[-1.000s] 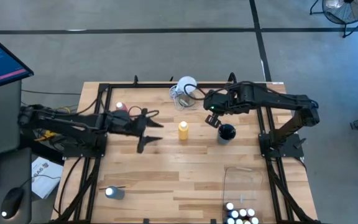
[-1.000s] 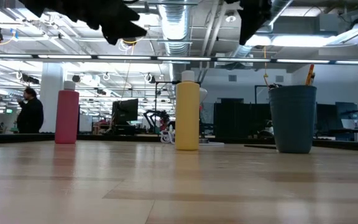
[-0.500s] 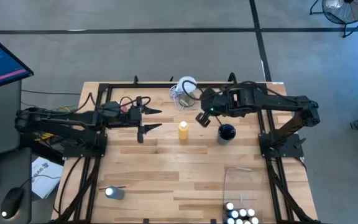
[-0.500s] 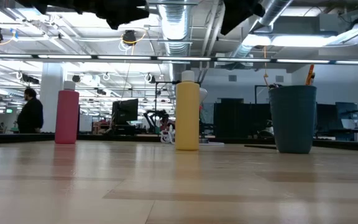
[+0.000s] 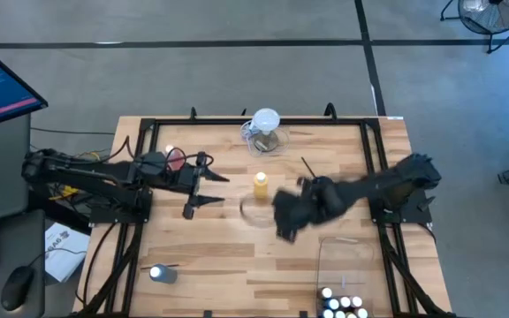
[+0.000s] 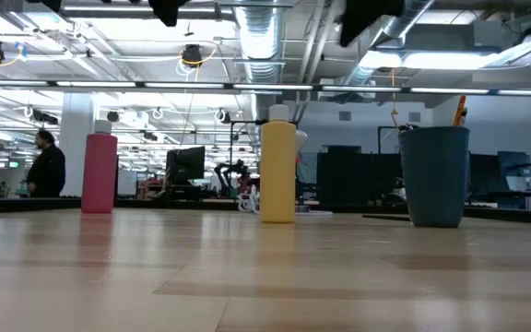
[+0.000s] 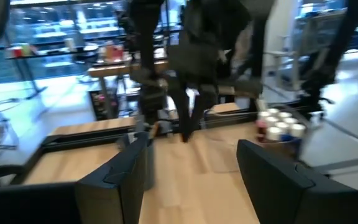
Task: Pick & Place Paint Supplies
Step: Put the right black silver paintbrush into the blue cup
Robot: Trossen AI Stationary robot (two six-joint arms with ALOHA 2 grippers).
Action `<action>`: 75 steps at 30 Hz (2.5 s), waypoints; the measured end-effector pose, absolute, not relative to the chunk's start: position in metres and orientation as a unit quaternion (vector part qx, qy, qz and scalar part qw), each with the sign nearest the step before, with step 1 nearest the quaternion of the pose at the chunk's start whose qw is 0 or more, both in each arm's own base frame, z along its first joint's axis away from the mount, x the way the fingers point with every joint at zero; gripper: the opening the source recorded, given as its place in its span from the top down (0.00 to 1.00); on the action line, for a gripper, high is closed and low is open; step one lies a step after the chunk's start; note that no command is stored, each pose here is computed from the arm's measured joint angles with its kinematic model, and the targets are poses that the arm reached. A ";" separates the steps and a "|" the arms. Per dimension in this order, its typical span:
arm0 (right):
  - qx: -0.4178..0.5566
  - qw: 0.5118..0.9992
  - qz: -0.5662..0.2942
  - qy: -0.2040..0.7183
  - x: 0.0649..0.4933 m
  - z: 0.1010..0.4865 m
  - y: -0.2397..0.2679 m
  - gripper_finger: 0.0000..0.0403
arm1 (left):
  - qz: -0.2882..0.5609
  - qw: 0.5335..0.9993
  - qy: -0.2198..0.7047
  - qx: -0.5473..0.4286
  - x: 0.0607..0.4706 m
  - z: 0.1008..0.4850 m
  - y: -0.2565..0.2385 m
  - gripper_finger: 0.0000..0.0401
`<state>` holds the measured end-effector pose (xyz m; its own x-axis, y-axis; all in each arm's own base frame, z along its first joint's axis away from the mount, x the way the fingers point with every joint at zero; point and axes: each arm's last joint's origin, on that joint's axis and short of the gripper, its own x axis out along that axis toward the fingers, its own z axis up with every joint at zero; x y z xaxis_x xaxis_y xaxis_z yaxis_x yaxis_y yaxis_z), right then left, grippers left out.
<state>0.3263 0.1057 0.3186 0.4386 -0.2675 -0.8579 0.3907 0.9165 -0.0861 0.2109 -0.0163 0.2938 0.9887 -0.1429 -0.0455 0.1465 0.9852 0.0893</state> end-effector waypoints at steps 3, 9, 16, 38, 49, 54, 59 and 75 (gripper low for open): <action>0.057 0.846 -0.164 0.504 0.325 0.305 0.140 1.00 | -0.096 0.995 0.018 0.035 0.210 0.294 -0.023 0.48; -0.058 0.888 -0.207 0.407 0.312 0.304 0.182 1.00 | -0.160 0.987 -0.001 0.020 0.206 0.299 -0.040 0.48; -0.043 0.914 -0.316 0.251 0.267 0.342 0.184 1.00 | -0.196 0.980 -0.010 0.019 0.202 0.301 -0.054 0.48; 0.044 0.900 -0.185 0.392 0.297 0.351 0.144 1.00 | -0.212 0.977 -0.023 0.011 0.200 0.304 -0.061 0.48; 0.120 0.741 -0.146 0.644 0.277 0.356 0.074 1.00 | -0.210 0.977 -0.023 0.010 0.200 0.304 -0.061 0.48; 0.078 0.793 -0.074 0.600 0.271 0.372 0.072 1.00 | -0.210 0.977 -0.018 0.010 0.200 0.302 -0.061 0.48; 0.085 0.758 -0.121 0.635 0.265 0.365 0.056 0.98 | -0.210 0.977 -0.016 0.009 0.200 0.302 -0.061 0.48; 0.065 0.700 -0.164 0.692 0.269 0.293 0.051 0.51 | -0.211 0.977 -0.015 0.008 0.200 0.302 -0.061 0.48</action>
<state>0.2686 0.0514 0.2926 -0.0103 -0.1402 -0.9901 0.3194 0.9378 -0.1361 0.1998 -0.0606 0.3019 0.9107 -0.4122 0.0253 0.4117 0.9110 0.0227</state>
